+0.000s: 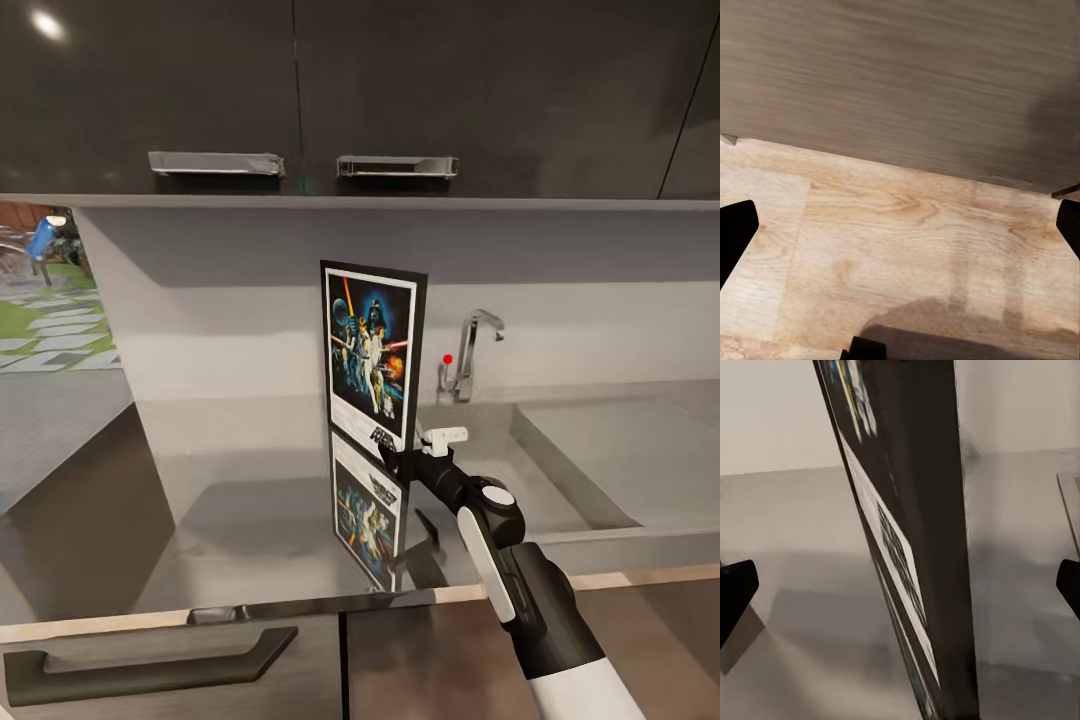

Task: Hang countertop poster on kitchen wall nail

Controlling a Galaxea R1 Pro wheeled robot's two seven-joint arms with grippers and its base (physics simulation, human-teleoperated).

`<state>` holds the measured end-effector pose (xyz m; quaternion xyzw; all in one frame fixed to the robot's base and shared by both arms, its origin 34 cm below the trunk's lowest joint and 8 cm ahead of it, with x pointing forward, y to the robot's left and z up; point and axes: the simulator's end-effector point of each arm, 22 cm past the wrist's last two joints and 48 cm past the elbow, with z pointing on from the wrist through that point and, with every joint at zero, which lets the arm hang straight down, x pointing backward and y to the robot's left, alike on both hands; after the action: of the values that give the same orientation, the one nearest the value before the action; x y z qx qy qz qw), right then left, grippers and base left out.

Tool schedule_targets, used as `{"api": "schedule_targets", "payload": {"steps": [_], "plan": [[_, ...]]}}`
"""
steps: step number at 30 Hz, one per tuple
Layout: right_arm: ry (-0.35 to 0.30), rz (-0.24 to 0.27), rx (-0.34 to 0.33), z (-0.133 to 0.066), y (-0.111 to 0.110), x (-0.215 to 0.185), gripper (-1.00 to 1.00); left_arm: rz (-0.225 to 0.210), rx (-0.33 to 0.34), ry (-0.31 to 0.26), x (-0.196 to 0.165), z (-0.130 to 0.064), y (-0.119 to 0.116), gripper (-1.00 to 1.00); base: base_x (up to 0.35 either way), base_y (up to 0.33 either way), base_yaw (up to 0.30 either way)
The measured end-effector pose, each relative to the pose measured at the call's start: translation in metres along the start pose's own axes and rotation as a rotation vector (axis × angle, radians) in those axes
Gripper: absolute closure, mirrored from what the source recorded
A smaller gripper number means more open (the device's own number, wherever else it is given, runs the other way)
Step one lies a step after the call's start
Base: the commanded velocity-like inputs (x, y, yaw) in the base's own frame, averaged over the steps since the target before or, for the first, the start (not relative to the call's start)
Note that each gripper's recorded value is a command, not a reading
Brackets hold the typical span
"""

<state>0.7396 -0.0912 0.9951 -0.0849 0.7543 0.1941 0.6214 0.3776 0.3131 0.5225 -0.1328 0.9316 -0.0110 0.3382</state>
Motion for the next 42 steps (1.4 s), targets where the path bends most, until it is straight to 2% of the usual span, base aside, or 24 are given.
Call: {"api": "schedule_targets", "payload": {"steps": [18, 19, 42], "plan": [[0.0, 0.0, 0.0, 0.0001, -0.0001, 0.0001, -1.0, 0.0, 0.0, -0.001, -0.0005, 0.0001, 0.0, -1.0, 0.009, 0.0, 0.0], [0.0, 0.0, 0.0, 0.0001, -0.0001, 0.0001, 1.0, 0.0, 0.0, -0.001, -0.0006, 0.0001, -0.0001, -1.0, 0.0, 0.0, 0.0], [-0.003, -0.007, 0.002, -0.0002, -0.0005, -0.0011, 1.0, 0.0, 0.0, -0.002, -0.0007, 0.0001, 0.0, -1.0, 0.0, 0.0, 0.0]]}}
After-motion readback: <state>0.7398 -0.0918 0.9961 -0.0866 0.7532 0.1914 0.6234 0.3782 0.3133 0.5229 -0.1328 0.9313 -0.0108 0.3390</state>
